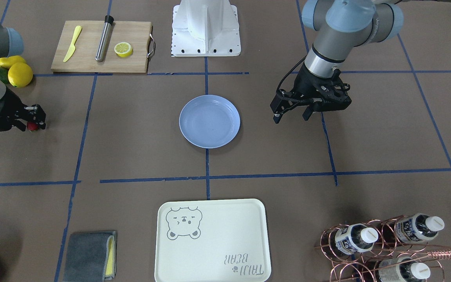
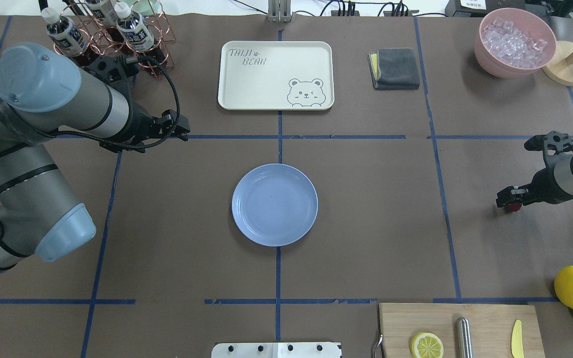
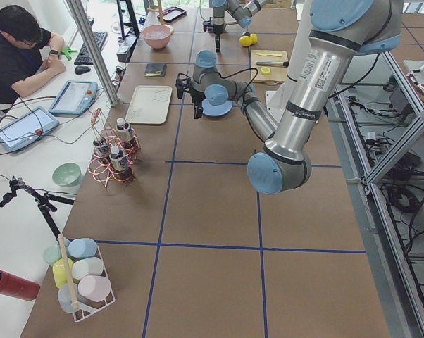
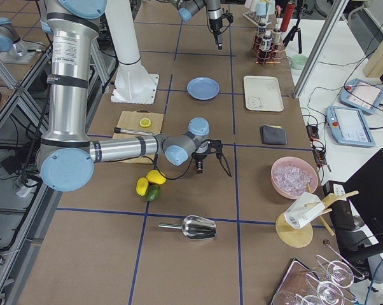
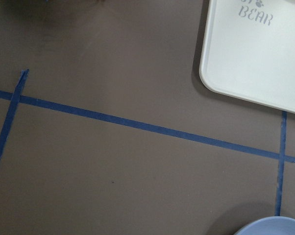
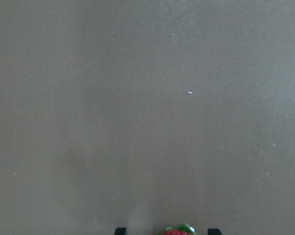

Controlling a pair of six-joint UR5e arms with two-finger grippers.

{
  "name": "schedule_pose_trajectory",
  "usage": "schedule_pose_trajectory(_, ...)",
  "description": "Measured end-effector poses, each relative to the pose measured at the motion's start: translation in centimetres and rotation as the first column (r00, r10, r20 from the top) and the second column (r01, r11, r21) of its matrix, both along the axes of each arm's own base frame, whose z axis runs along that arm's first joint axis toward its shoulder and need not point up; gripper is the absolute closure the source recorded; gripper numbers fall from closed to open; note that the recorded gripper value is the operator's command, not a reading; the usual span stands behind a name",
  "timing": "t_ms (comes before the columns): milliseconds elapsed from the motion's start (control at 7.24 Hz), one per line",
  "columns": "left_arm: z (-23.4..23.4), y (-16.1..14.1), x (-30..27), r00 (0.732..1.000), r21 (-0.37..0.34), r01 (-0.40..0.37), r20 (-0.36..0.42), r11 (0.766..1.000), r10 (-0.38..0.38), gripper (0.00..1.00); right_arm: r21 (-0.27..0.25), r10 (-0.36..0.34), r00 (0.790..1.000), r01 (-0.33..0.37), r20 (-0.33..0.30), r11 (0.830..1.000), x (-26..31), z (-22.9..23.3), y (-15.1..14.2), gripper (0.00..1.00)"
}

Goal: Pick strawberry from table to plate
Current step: 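Lift the strawberry with the right gripper and carry it toward the plate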

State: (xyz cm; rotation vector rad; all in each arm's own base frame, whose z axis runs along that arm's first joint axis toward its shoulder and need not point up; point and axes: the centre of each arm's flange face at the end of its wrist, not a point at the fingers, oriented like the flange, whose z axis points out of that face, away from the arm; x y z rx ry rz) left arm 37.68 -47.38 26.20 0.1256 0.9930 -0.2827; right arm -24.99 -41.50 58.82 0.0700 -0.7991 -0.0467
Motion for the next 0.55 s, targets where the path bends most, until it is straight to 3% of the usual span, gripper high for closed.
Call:
schedule_pose_trajectory(138,0.2,0.0,0.0,1.0,0.001,0.0,-0.001,1.0,0.0,0.0,0.0,0.001,1.0,-0.001,0.0,1.0,0.0,0.0,0.0,0.92)
schedule_pose_trajectory(276,0.3,0.0,0.0,1.0,0.001,0.0,-0.001,1.0,0.0,0.0,0.002,0.003,1.0,-0.003,0.0,1.0,0.1,0.0,0.0,1.0)
schedule_pose_trajectory(553,0.4,0.0,0.0,1.0,0.0,0.0,-0.001,1.0,0.0,0.0,0.024,0.004,1.0,-0.004,0.023,1.0,0.5,-1.6,0.2,1.0)
